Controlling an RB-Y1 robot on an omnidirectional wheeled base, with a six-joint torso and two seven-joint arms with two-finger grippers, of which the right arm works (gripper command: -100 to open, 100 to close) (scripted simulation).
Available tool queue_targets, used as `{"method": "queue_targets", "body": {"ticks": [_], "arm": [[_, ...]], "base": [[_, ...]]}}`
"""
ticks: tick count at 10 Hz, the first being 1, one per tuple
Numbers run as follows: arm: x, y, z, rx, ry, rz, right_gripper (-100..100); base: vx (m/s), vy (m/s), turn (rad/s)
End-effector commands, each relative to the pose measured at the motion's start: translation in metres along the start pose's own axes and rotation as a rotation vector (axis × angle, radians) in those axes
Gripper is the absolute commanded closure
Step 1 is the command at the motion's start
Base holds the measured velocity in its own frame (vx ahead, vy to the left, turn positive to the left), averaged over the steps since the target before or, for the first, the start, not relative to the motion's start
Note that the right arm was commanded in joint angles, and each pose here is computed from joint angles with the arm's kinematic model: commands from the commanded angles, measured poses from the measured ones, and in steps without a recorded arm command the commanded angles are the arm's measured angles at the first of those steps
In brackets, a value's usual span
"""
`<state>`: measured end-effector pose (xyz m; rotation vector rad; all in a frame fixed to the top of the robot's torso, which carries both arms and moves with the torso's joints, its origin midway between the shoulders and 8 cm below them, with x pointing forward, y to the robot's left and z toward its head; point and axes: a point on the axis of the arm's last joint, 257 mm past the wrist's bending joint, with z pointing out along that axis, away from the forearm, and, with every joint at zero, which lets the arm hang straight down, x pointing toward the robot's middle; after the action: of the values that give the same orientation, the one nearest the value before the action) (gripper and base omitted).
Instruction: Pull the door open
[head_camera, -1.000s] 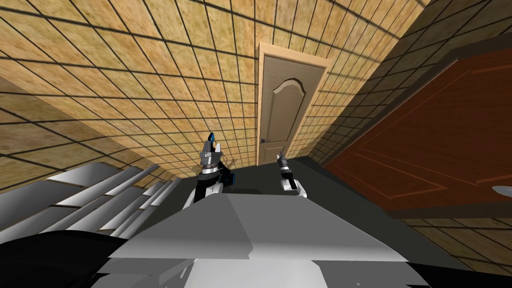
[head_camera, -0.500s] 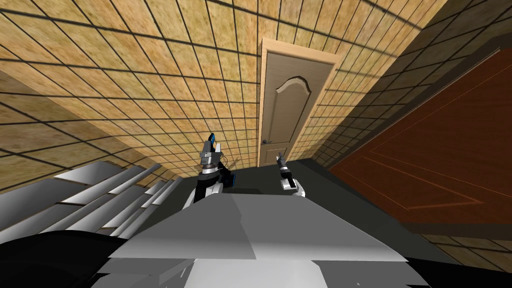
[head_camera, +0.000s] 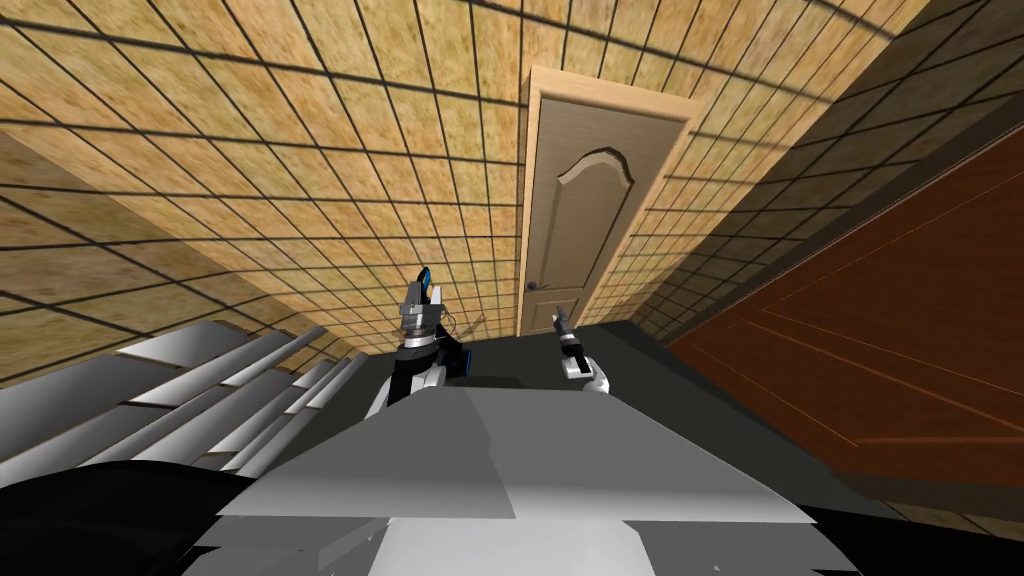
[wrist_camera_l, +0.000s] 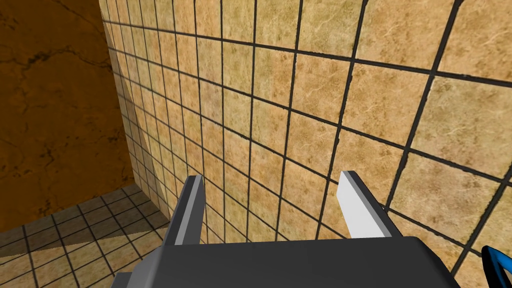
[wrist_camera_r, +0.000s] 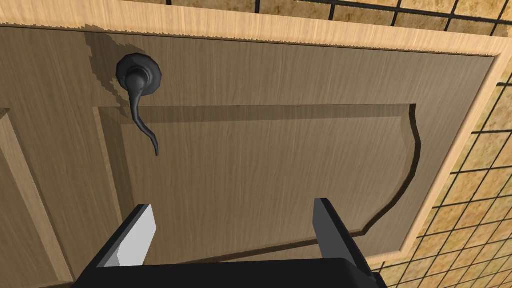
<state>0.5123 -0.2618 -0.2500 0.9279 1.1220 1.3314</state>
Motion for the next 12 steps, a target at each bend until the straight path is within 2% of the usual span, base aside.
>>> {"method": "queue_targets", "body": {"ticks": [1, 6, 12], "arm": [[0.000, -0.008, -0.0003, 0.016, 0.000, 0.000, -100], [-0.009, -0.041, 0.0011, 0.080, -0.001, -0.005, -100], [-0.021, -0.071, 0.0002, 0.147, -0.006, -0.012, -100]], "base": [[0.074, 0.000, 0.020], [0.087, -0.015, 0.059], [0.098, -0.018, 0.053]]}}
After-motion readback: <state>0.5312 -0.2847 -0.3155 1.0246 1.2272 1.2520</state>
